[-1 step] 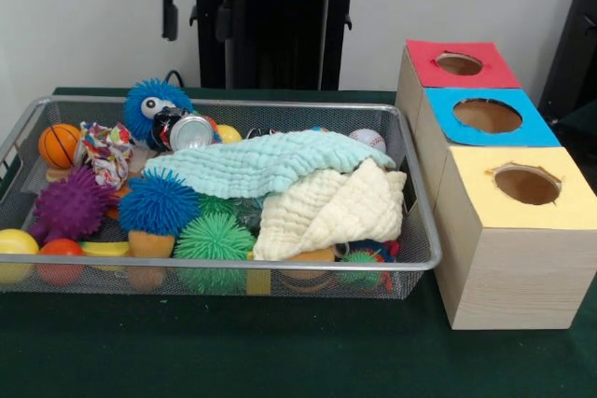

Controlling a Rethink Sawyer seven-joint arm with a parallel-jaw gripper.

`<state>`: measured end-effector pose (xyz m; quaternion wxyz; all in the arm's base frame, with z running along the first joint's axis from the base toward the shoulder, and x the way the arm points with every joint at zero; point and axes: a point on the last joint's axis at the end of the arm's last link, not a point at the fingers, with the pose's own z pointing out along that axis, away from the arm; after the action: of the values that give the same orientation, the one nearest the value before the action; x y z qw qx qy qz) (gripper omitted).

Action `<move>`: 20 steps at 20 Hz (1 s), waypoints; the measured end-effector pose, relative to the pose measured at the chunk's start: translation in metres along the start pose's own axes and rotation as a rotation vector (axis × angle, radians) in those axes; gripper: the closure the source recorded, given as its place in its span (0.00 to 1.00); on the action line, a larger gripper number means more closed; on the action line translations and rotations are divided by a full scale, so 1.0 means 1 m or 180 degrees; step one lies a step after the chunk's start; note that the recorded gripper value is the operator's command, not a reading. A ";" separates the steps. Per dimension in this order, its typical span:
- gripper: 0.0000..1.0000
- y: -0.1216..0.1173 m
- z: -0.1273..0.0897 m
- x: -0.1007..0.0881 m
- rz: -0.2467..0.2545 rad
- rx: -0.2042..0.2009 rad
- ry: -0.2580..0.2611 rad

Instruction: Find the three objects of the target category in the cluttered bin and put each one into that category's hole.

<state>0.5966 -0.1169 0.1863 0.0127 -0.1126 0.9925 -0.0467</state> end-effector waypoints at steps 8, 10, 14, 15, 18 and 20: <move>0.00 -0.050 0.011 -0.002 0.0063 0.0010 -0.0189; 0.00 -0.057 0.012 -0.008 0.0041 0.0015 -0.0223; 0.00 -0.068 0.019 -0.023 -0.0021 0.0025 -0.0303; 0.00 -0.070 0.020 -0.026 -0.0038 0.0026 -0.0320; 0.00 -0.077 0.029 -0.040 -0.0097 0.0007 -0.0389; 0.00 -0.079 0.032 -0.044 -0.0110 -0.0007 -0.0410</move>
<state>0.6579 -0.1868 0.1625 0.0756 -0.1326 0.9875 -0.0385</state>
